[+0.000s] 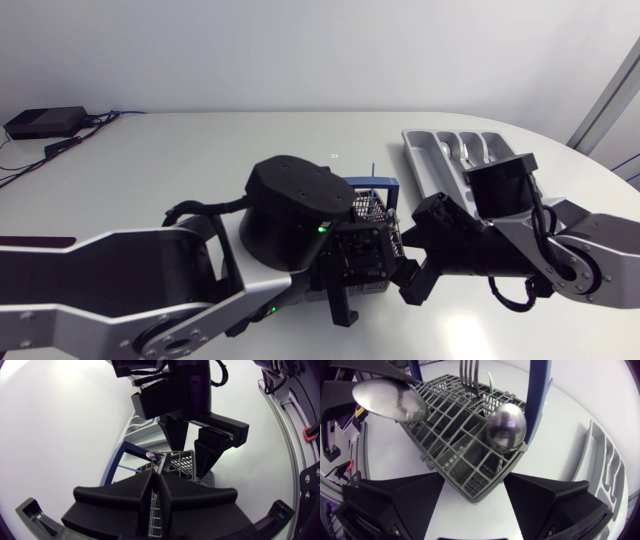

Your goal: Unload the cutlery basket into the drawer organizer.

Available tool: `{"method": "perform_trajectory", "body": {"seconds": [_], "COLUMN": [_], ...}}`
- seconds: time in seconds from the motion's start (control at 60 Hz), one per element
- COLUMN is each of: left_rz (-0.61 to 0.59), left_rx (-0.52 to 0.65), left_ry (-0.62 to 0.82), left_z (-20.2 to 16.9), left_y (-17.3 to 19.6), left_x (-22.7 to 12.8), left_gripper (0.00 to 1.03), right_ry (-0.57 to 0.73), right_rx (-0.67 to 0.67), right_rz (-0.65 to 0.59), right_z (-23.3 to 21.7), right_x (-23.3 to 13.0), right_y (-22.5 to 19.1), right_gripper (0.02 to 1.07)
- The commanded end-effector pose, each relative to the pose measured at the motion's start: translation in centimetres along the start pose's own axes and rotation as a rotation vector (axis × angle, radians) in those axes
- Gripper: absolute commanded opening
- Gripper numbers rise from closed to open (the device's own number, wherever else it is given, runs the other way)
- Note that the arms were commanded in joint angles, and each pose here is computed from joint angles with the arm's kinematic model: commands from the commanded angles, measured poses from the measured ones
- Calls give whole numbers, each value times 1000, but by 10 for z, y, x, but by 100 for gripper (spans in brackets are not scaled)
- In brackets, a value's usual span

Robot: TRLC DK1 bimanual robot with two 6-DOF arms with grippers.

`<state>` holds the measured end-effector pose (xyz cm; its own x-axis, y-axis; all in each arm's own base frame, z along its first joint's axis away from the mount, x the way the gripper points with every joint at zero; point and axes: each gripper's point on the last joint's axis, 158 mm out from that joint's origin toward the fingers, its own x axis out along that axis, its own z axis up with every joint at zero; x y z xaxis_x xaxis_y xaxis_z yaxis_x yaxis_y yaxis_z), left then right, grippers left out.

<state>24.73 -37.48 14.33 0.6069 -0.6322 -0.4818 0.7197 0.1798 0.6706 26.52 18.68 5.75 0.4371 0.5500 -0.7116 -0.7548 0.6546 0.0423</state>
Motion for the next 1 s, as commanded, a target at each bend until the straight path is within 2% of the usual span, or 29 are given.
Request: {"method": "perform_trajectory", "body": {"seconds": [0.0,0.4,0.683,0.983], "left_rz": [-59,20,96,96], "left_rx": [-66,-86,-50,24], "left_ry": [-64,-114,-149,-145], "left_z": [23,34,45,43], "left_y": [-13,14,40,37], "left_x": [-2,-19,-38,-40], "left_gripper": [4,4,4,4], "right_ry": [-15,-4,8,17], "right_rx": [14,14,5,6], "right_rz": [-16,-19,-22,-19], "right_z": [7,5,3,2], "right_x": [3,7,10,13], "right_y": [-6,-8,-6,-6], "right_gripper": [87,87,87,87]}}
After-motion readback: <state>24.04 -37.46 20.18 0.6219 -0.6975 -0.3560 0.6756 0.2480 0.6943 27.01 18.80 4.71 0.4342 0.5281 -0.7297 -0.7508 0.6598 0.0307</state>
